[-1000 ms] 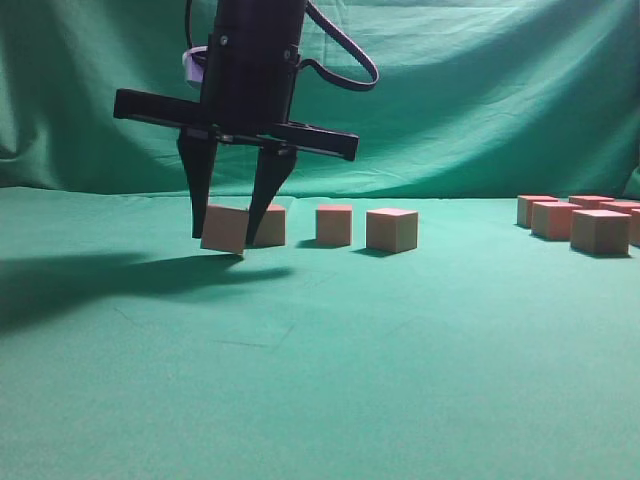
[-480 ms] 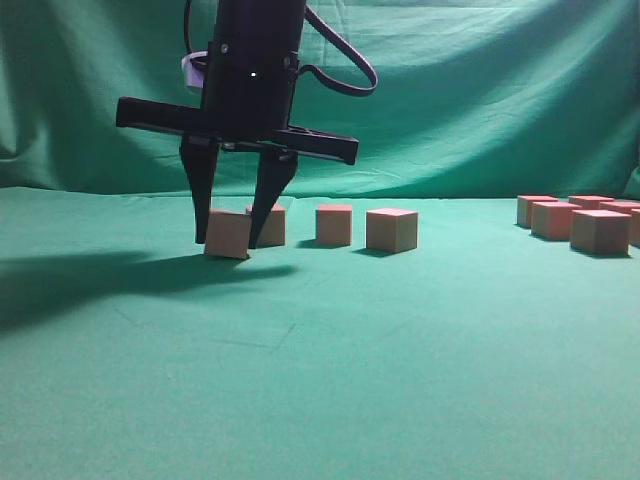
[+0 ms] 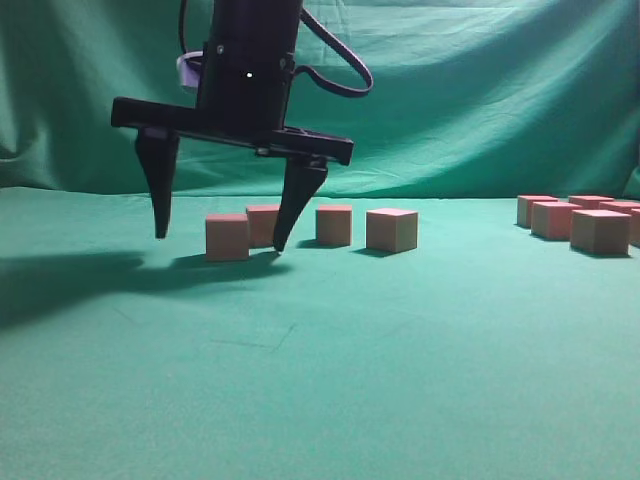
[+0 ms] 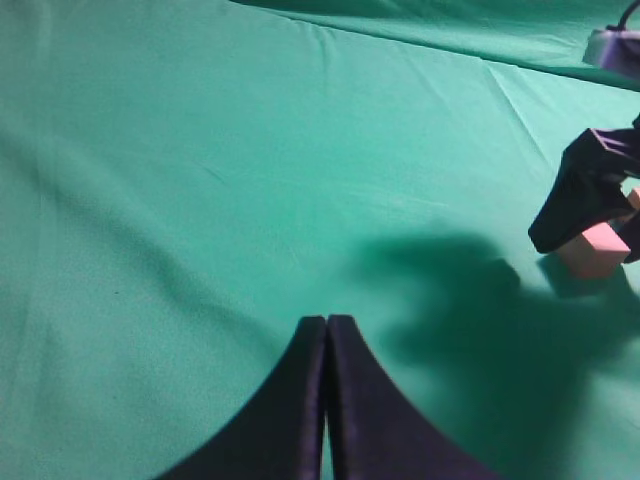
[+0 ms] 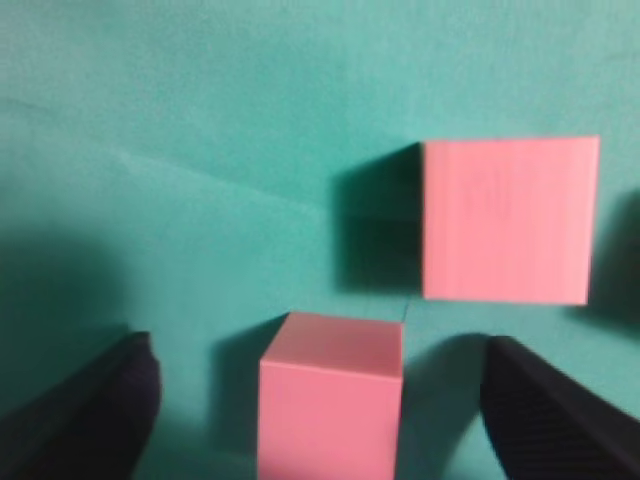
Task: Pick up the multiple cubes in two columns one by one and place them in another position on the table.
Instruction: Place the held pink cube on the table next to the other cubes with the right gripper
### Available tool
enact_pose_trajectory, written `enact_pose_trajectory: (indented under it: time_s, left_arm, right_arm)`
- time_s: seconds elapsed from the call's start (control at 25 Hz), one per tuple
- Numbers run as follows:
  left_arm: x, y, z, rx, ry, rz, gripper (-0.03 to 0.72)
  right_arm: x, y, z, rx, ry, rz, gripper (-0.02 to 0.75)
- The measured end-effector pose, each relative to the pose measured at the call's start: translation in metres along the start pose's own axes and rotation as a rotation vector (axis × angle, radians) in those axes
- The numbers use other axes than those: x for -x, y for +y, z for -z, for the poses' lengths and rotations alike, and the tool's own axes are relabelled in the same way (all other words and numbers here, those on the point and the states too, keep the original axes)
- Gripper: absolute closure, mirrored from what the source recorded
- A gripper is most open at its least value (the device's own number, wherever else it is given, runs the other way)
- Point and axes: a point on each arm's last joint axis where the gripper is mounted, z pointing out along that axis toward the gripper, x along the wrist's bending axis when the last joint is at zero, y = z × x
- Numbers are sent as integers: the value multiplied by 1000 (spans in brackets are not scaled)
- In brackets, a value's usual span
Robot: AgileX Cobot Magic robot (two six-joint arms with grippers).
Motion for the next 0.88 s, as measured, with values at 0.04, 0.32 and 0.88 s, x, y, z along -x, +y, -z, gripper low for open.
enact_pose_trajectory:
  time_s: [0.04, 0.32, 0.88]
  left_arm:
    - [0, 0, 0, 0, 0, 0, 688]
    - [0, 0, 0, 0, 0, 0, 688]
    - [0, 0, 0, 0, 0, 0, 688]
  right_arm:
    - [-1, 1, 3, 4, 3, 9, 120]
    - [-9, 19, 46, 81, -10, 103, 98]
    - [-9, 14, 196, 390, 65, 253, 156]
